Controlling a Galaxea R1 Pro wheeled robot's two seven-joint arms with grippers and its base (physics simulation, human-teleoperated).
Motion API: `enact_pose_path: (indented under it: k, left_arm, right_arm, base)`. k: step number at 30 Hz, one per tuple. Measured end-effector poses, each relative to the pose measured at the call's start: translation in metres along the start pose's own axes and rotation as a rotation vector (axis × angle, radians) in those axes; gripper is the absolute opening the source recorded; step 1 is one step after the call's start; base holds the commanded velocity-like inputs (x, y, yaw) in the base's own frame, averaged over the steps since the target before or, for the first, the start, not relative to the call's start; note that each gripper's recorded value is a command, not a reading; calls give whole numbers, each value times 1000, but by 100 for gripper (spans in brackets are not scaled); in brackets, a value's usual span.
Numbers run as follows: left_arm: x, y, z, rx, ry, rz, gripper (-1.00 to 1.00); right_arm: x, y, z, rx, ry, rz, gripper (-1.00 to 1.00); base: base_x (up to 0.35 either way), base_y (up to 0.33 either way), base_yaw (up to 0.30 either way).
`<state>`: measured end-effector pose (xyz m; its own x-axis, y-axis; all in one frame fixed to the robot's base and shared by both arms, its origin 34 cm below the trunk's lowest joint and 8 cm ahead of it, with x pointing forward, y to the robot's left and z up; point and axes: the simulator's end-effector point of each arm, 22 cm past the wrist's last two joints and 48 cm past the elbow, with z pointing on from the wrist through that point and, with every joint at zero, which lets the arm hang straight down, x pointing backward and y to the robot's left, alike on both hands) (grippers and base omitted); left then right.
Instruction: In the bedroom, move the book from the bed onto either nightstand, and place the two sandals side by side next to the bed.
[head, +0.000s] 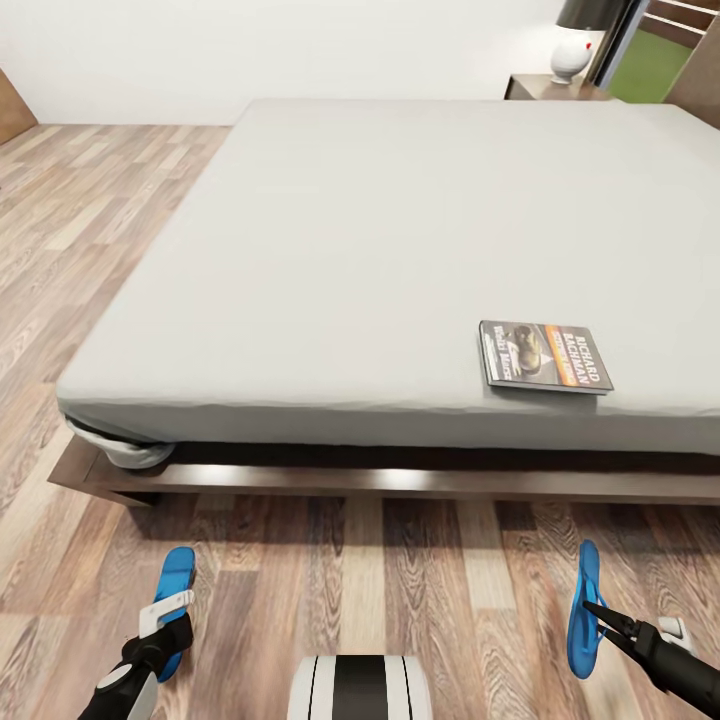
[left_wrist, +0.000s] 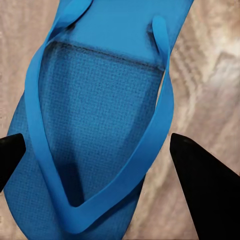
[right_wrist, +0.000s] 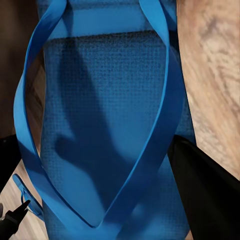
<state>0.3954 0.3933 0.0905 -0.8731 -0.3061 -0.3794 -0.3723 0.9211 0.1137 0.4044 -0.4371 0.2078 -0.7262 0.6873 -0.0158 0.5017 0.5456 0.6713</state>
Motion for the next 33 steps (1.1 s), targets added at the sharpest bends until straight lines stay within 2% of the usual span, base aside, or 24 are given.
enact_pose_path:
  k: [16,33]
  left_arm:
    - [-1,0,0,-1,-3,2,-100]
    - [20,4,7,-12,37,13,-100]
  right_arm:
    - [0,0,0,0,0,0,-100]
    - [9,-16,5,29,23,18,-100]
  base:
    - [32,28,0]
    - [0,0,0]
